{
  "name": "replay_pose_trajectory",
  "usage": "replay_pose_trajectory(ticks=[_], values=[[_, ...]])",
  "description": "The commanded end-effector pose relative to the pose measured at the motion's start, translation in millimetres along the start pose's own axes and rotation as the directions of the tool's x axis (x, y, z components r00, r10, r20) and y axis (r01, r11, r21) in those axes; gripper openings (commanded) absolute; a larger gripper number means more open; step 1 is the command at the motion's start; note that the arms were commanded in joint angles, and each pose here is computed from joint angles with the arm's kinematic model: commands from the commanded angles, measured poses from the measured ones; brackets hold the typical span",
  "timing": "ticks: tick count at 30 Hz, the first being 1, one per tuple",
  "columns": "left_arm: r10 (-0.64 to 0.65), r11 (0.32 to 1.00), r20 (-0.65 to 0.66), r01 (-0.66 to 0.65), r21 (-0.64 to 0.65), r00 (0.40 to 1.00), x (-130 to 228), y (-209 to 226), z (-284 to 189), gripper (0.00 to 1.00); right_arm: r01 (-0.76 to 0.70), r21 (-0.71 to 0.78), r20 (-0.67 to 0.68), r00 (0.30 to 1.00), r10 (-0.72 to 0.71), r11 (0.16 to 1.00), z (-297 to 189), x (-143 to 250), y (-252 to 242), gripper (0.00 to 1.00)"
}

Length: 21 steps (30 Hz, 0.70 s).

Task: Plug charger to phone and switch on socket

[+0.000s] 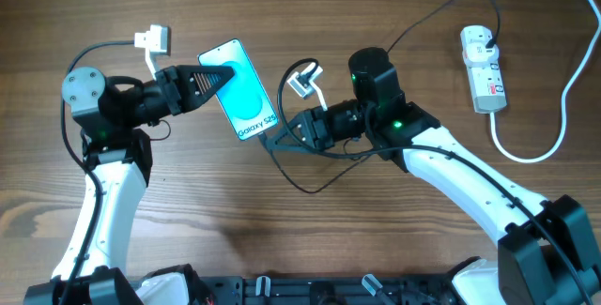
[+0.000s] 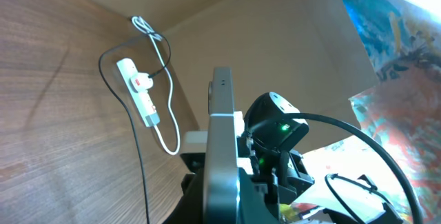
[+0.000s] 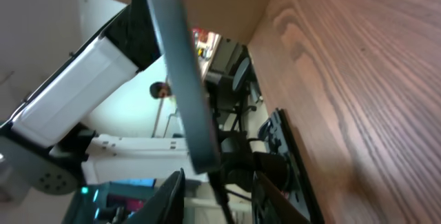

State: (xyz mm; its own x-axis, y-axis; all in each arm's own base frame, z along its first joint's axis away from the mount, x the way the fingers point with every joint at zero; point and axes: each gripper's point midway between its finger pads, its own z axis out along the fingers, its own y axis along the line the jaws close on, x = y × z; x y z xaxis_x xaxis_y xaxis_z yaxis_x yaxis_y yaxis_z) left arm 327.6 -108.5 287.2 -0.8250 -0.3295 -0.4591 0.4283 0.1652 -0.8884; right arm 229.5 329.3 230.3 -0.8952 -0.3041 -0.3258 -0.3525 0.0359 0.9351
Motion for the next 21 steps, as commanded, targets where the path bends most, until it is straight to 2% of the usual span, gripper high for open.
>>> replay_pose_trajectory(ticks=[1,3,5,11,13,16,21], values=[[0.044,0.999,0.048,-0.043,-0.022,0.998,-9,1,1,0.04,0.013,-0.049,-0.044,0.999,-0.015,0.999,-1,5,7,0.35],[0.048,0.999,0.05,-0.047,-0.024,0.998,-9,1,1,0.04,0.003,-0.047,-0.046,0.999,-0.006,0.999,-1,6,6,0.33],[0.048,0.999,0.057,-0.046,-0.028,0.997,-10,2,1,0.04,0.004,-0.044,-0.048,0.999,-0.007,0.999,1,7,6,0.24],[0.039,0.999,0.036,-0.038,-0.018,0.999,-7,1,1,0.04,0.025,0.001,-0.022,0.999,-0.025,1.0,13,4,2,0.15],[0.039,0.999,0.011,-0.039,-0.005,0.999,-2,-1,1,0.04,0.019,0.024,-0.001,1.0,-0.019,1.0,13,0,-2,0.05],[0.04,0.999,-0.052,-0.038,0.028,0.998,9,-6,1,0.04,0.015,0.038,0.019,1.0,-0.016,0.999,12,-4,-4,0.05],[0.038,0.996,-0.174,-0.022,0.091,0.984,30,-16,-2,0.04,0.088,0.012,0.045,0.995,-0.089,0.996,12,-14,7,0.05]])
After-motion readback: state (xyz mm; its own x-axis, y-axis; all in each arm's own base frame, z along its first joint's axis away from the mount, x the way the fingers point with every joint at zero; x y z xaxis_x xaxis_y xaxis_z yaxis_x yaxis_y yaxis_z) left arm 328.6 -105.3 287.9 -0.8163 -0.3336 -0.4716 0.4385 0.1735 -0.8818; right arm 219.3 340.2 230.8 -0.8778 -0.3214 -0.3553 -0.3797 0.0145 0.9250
